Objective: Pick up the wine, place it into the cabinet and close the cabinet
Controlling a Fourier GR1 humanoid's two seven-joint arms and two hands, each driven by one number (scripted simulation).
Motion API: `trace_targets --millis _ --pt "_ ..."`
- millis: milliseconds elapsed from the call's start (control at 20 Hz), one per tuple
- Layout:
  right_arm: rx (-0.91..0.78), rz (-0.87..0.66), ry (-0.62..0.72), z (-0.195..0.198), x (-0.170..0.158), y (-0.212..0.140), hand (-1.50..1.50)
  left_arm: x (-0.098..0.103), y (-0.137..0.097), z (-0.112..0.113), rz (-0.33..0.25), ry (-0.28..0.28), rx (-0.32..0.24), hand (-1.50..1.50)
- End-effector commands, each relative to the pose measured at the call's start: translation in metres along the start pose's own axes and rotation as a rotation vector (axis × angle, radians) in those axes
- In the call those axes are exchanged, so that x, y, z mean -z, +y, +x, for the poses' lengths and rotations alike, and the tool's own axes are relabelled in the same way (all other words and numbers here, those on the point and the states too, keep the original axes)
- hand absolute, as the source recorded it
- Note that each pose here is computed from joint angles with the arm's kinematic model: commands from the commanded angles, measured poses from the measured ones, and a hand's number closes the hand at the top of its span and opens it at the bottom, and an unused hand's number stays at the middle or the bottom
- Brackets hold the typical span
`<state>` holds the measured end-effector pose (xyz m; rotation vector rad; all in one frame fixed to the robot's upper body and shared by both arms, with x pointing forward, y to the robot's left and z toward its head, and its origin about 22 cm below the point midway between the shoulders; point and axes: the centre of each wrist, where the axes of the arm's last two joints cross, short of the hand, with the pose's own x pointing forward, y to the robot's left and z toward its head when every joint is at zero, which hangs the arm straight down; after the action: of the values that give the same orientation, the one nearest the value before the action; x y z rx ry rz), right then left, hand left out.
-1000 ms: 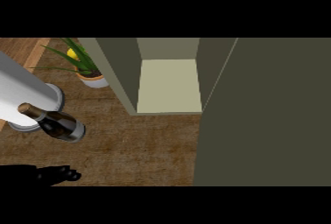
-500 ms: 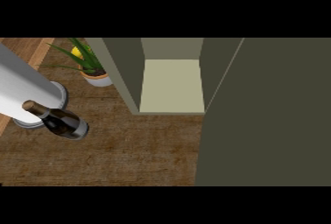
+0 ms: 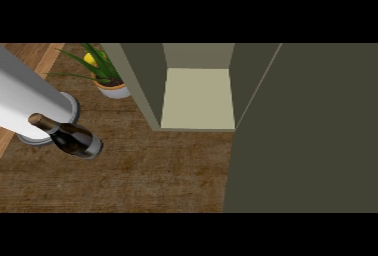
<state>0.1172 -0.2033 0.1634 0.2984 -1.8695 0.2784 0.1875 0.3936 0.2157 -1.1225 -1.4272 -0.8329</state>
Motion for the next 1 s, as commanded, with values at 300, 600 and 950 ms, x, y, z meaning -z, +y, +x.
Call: trace_targets --millis 300,600,950 --pt "-0.011 0.019 -0.073 0.053 -0.029 0.003 -1.50 -0.020 0.008 0.009 0.017 -0.029 0.028 -1.50" --pt "-0.010 0.048 -0.077 0.056 -0.026 0.003 -1.50 -0.025 0.024 0.033 0.061 -0.019 0.070 -1.50" --pt "0.006 0.030 -0.078 0.051 -0.024 0.006 -1.50 -0.026 0.039 0.040 0.150 -0.036 0.128 -1.50"
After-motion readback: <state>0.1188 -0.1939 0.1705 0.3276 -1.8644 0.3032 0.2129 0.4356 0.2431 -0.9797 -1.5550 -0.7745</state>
